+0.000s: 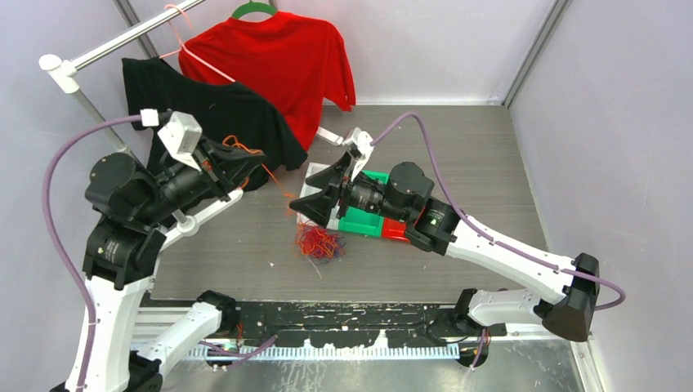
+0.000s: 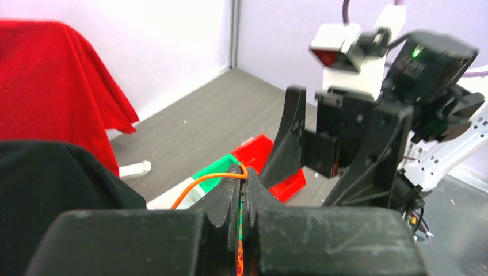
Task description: Untangle the cables
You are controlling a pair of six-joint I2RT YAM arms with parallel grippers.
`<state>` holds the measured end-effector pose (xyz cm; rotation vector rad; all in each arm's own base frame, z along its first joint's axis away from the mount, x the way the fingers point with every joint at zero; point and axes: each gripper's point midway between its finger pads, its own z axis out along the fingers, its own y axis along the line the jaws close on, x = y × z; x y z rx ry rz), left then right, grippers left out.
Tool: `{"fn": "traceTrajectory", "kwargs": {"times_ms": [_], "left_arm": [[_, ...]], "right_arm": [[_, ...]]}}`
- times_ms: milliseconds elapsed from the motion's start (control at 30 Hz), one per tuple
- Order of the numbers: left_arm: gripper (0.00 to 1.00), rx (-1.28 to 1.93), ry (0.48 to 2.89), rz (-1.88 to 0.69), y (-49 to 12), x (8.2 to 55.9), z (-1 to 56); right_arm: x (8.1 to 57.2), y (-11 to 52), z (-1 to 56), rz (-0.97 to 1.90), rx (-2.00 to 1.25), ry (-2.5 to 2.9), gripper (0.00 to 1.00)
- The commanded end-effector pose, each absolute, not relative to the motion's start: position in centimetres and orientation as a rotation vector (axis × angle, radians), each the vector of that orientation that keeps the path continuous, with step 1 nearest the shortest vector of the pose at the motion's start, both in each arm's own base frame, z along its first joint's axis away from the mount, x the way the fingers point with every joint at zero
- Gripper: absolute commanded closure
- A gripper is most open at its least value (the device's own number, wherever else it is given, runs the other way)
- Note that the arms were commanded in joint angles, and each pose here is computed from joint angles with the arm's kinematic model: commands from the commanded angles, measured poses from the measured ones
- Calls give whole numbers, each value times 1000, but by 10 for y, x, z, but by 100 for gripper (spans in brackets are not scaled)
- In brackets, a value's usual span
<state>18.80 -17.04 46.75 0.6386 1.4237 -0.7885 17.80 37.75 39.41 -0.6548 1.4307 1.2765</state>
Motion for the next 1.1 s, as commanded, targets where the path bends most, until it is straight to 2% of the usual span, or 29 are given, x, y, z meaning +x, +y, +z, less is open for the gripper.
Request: {"fn": "traceTrajectory", "kwargs": {"times_ms": [0,433,600,1067], "left_arm": [[100,602,1351,-755,-164,184,505],[100,605,1288,-749,-162,178,534],[100,605,1262,-743,-161,175,547],[100,444,1128,-475,-120,191,615]], "right_arm": [[165,377,406,1304,-730,1328,19],[178,419,405,1355,-786,1257,18],[190,436,389,1378,-764,1310,28],[209,436,277,1315,-651,1514,46]]}}
